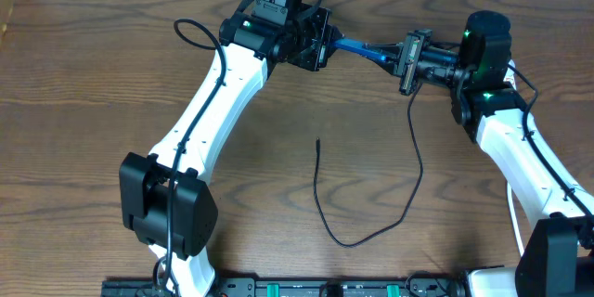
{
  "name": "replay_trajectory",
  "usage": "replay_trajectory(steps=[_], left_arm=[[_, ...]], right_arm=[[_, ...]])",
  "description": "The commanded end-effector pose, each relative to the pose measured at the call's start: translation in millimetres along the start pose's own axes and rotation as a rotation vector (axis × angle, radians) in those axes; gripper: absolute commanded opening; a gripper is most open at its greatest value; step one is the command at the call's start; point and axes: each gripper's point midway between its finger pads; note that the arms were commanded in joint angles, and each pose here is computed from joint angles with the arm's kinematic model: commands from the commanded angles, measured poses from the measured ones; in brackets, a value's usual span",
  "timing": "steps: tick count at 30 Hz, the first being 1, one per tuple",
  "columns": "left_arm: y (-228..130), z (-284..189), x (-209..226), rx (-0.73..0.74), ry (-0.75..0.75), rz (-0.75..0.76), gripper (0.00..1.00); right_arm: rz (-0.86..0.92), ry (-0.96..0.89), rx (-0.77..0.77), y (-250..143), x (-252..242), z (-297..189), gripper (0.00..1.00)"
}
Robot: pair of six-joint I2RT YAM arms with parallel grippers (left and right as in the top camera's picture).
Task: Plug charger to phone and switch on socket
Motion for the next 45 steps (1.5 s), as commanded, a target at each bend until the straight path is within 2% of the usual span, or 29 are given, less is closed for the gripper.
replay_trajectory(steps=[1, 3, 5, 8, 14, 18, 23, 27, 29, 32, 38, 40, 45], left_arm=[[-8, -7, -7, 0.011, -0.018, 0.026, 0.08], [-8, -7, -7, 0.011, -0.018, 0.03, 0.07], [-7, -7, -7, 0.01, -0.019, 0.044, 0.07], [-3, -9, -8, 0.005, -0.023, 0.082, 0.07], [10, -20, -11, 0.05, -0.024, 0.108, 0.07], [28, -35, -18, 0.089, -0.054, 0.199, 0.07], [42, -66, -26, 0.234, -0.127, 0.302, 0.07], [54, -96, -33, 0.325, -0.229, 0.48, 0.07], [59, -111, -35, 0.352, -0.296, 0.618, 0.07], [65, -131, -33, 0.392, -0.371, 0.741, 0.07], [98, -153, -12, 0.35, -0.361, 0.724, 0.08], [105, -158, -6, 0.339, -0.356, 0.716, 0.08], [118, -169, 2, 0.316, -0.354, 0.711, 0.07]], right_arm=[[-0.098, -0.041, 0.109, -27, -5, 7, 0.04], [-0.098, -0.04, 0.109, -26, -5, 7, 0.17], [-0.099, -0.04, 0.109, -26, -5, 7, 0.47], [-0.121, -0.036, 0.106, -25, -4, 6, 0.74], [-0.259, -0.016, 0.092, -19, 1, 0, 0.98], [-0.461, -0.001, 0.094, -16, 3, -6, 0.99], [-0.675, 0.013, 0.111, -15, 4, -13, 0.99], [-0.911, 0.018, 0.119, -16, 1, -12, 0.99], [-0.995, 0.008, 0.127, -16, -4, -9, 0.99], [-1.0, -0.038, 0.139, -16, -20, -3, 0.98], [-1.044, -0.194, 0.123, -14, -64, 21, 0.91], [-1.055, -0.292, 0.082, -8, -85, 30, 0.89], [-1.062, -0.638, -0.143, 21, -143, 33, 0.88]])
Point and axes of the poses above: each gripper's point midway between its finger pads, its own z axis out along the fingers, its own x axis along the line the jaws close on, y = z × x, and after that the axes turned 5 degrees about -z, right-handed
